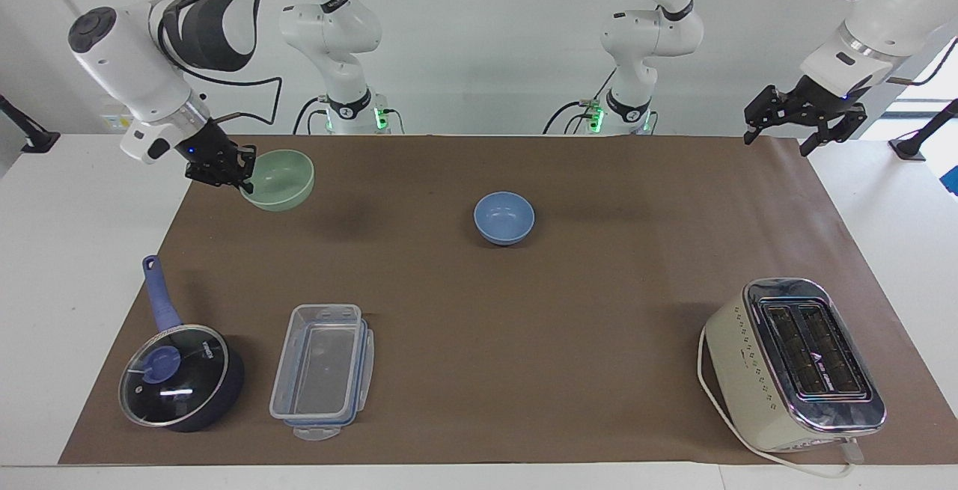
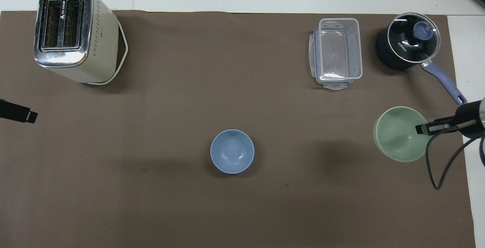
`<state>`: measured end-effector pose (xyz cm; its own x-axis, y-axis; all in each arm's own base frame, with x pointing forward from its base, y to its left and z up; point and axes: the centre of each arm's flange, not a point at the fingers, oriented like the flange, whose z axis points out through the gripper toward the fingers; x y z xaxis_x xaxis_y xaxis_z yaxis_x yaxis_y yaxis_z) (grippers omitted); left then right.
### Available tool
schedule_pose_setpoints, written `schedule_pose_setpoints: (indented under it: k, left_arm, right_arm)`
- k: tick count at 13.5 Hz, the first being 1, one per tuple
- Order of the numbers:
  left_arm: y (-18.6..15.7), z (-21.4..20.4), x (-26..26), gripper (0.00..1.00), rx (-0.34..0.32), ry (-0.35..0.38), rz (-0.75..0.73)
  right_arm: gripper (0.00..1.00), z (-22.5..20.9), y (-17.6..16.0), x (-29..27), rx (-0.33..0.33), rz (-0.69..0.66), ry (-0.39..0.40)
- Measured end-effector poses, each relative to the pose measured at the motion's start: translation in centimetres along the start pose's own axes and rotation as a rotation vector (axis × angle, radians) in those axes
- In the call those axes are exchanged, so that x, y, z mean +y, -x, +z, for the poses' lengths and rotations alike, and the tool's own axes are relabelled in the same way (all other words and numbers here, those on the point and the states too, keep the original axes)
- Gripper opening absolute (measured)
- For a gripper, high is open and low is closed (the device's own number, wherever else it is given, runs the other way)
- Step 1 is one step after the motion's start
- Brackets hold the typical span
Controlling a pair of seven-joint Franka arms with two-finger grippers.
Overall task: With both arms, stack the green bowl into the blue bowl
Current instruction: 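Grasp the green bowl rim with the right gripper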
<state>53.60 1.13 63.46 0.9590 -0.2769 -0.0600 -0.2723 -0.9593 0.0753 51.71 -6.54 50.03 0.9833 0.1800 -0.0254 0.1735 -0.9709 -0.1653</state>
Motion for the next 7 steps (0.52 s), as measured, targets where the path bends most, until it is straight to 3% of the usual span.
schedule_pose_setpoints:
  k: [7]
  left_arm:
    - [0.0, 0.0, 0.2, 1.00, -0.004, -0.007, 0.005]
  right_arm:
    - [0.05, 2.0, -2.4, -12.3, -0.038, 0.077, 0.016]
